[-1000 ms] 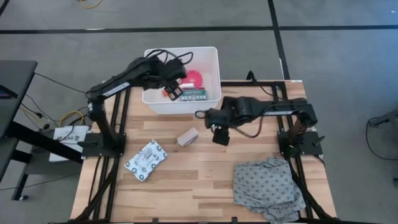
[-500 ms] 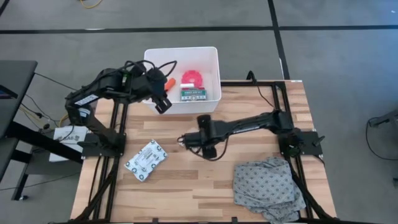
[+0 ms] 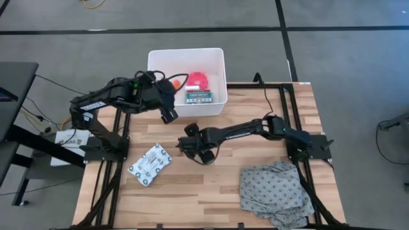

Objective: Pick & place medical supplies in basket/bin
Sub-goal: Put the white bandage into the white bin

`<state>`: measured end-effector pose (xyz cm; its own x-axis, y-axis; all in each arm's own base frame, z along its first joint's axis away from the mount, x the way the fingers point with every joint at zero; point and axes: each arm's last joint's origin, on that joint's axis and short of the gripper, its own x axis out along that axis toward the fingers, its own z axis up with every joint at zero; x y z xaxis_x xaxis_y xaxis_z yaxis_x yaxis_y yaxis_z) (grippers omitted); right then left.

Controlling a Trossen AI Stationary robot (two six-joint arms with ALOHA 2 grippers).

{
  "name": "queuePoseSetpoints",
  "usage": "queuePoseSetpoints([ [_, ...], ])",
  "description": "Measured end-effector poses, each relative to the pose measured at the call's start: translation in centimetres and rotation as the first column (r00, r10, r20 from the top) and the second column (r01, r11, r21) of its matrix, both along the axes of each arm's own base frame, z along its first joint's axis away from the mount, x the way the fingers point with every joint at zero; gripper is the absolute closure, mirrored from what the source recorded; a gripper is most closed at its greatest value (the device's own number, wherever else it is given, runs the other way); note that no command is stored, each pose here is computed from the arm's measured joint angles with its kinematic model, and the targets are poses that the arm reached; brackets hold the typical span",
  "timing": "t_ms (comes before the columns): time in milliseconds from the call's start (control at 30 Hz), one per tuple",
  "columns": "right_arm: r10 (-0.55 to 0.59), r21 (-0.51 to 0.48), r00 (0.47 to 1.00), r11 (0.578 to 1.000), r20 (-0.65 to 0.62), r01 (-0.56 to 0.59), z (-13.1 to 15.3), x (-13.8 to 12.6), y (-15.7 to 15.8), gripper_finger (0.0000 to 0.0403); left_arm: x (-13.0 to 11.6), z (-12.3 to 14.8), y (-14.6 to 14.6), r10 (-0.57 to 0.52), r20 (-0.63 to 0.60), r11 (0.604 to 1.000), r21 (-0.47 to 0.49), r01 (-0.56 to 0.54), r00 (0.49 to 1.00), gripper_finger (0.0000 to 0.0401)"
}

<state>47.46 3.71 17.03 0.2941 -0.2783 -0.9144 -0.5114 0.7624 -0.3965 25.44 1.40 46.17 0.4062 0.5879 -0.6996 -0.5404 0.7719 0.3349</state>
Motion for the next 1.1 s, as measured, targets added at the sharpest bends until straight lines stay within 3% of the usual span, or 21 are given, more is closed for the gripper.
queuePoseSetpoints([
  [200, -0.054, -0.006, 0.999, 0.999, -0.001, 0.054, -1.2, 0.6, -2.6, 0.0143, 0.5, -1.2, 0.0, -0.014, -0.063, 1.000, 0.008, 0.014, 0.998, 0.0209],
  [400, -0.152, 0.030, 0.980, 0.988, 0.125, 0.150, -0.3, 1.4, -4.6, 0.0143, 0.7, -1.9, 0.0, -0.014, -0.095, 1.000, 0.008, 0.015, 0.995, 0.0209],
  [567, -0.363, 0.126, 0.908, 0.931, 0.212, 0.343, -0.5, 1.9, -6.8, 0.0143, 0.8, -2.0, 0.0, -0.008, -0.094, 1.000, 0.002, 0.008, 0.996, 0.0209],
  [733, -0.416, 0.148, 0.881, 0.908, 0.227, 0.391, -0.6, 1.9, -8.5, 0.0143, 0.8, -2.0, 0.0, 0.002, -0.083, 1.000, -0.010, -0.003, 0.997, 0.0209],
  [833, -0.492, 0.190, 0.835, 0.869, 0.246, 0.456, -0.5, 1.9, -9.5, 0.0143, 0.8, -2.1, -0.1, -0.004, -0.082, 1.000, -0.024, 0.003, 0.997, 0.0209],
  [967, -0.491, 0.208, 0.829, 0.870, 0.269, 0.448, -0.4, 2.1, -10.5, 0.0143, 0.8, -2.1, -0.1, -0.005, -0.081, 1.000, -0.029, 0.002, 0.997, 0.0209],
  [1100, -0.501, 0.299, 0.832, 0.853, 0.238, 0.428, -0.4, 2.1, -10.6, 0.0143, 0.8, -2.1, -0.1, 0.002, -0.076, 0.999, -0.032, -0.004, 0.997, 0.0209],
])
